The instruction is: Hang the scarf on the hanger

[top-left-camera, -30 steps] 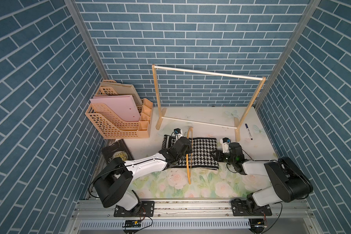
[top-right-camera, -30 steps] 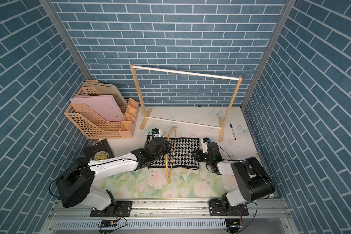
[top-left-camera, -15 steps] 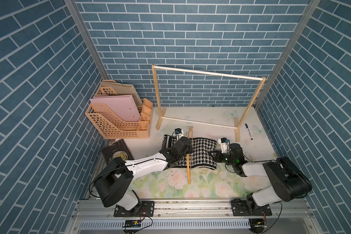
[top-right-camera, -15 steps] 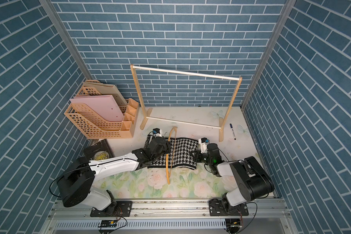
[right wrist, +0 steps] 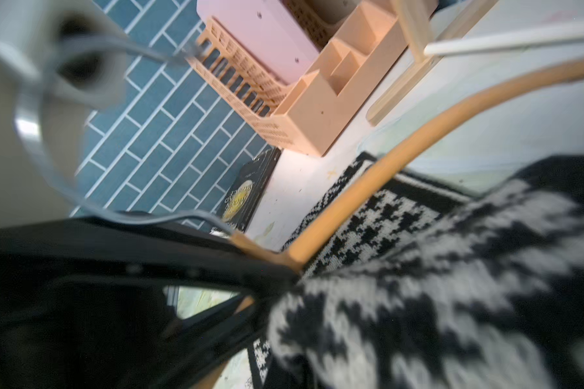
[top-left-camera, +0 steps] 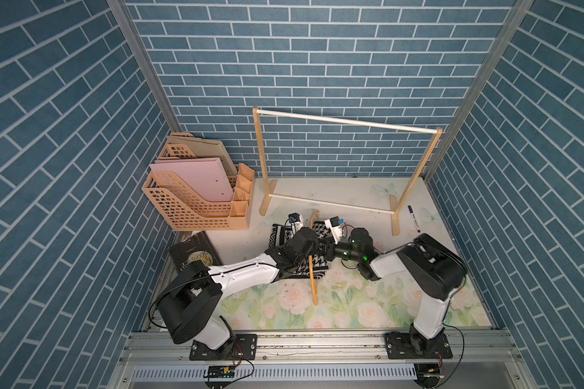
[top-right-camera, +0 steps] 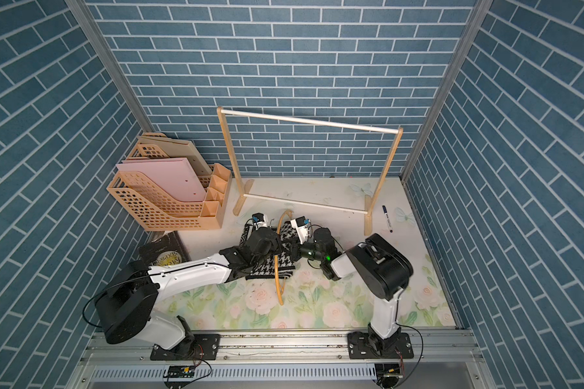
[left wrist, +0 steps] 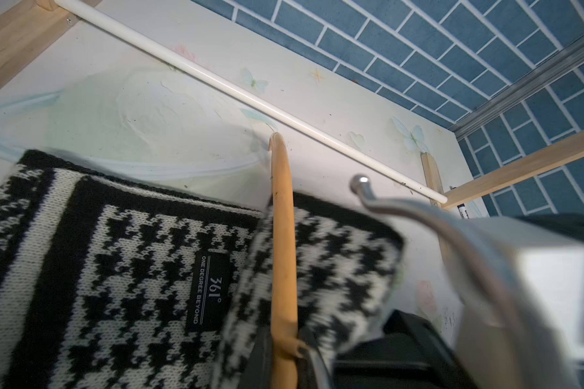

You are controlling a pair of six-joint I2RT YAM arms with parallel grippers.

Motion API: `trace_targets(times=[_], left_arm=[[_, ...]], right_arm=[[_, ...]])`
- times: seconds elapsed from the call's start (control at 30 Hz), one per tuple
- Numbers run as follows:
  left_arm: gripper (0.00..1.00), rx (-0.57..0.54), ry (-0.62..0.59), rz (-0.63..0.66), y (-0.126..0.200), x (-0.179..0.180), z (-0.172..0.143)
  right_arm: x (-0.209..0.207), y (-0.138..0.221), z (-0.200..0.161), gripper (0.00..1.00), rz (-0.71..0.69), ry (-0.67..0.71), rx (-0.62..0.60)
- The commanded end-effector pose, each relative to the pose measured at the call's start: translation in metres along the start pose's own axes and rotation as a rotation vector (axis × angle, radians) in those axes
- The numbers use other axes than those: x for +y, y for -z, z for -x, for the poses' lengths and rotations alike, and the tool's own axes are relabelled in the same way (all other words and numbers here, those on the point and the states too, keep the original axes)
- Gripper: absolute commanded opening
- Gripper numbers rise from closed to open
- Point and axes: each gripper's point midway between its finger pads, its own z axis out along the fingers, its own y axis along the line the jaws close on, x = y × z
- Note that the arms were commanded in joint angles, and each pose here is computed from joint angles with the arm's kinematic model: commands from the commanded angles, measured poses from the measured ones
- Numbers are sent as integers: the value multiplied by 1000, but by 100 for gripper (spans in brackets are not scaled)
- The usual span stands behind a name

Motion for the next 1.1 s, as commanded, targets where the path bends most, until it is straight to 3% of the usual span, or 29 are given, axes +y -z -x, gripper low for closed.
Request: trace_targets(times=[0.0,0.17,0.33,0.5,0.77,1.07], left_arm=[[0,26,-38,43,-1,11,-10],[0,34,-39,37,-4,8,-12],[0,43,-43,36,-9,7,-15],[0,54,-48,38,-13,8,-20],[0,50,-54,44,-13,10,-19],[0,43,-62,60,-11,13,-17]], right_arm=[[16,-32,-7,0,167,-8,-20],[-6,-53,-42,0,171,-99,17],[-18,-48,-56,48,67,-81,80],[-29,-23,-59,70,-149,49,116],[-32,-5,-58,81,-230,123,120],[-13,9,-42,82,-222,220,83]])
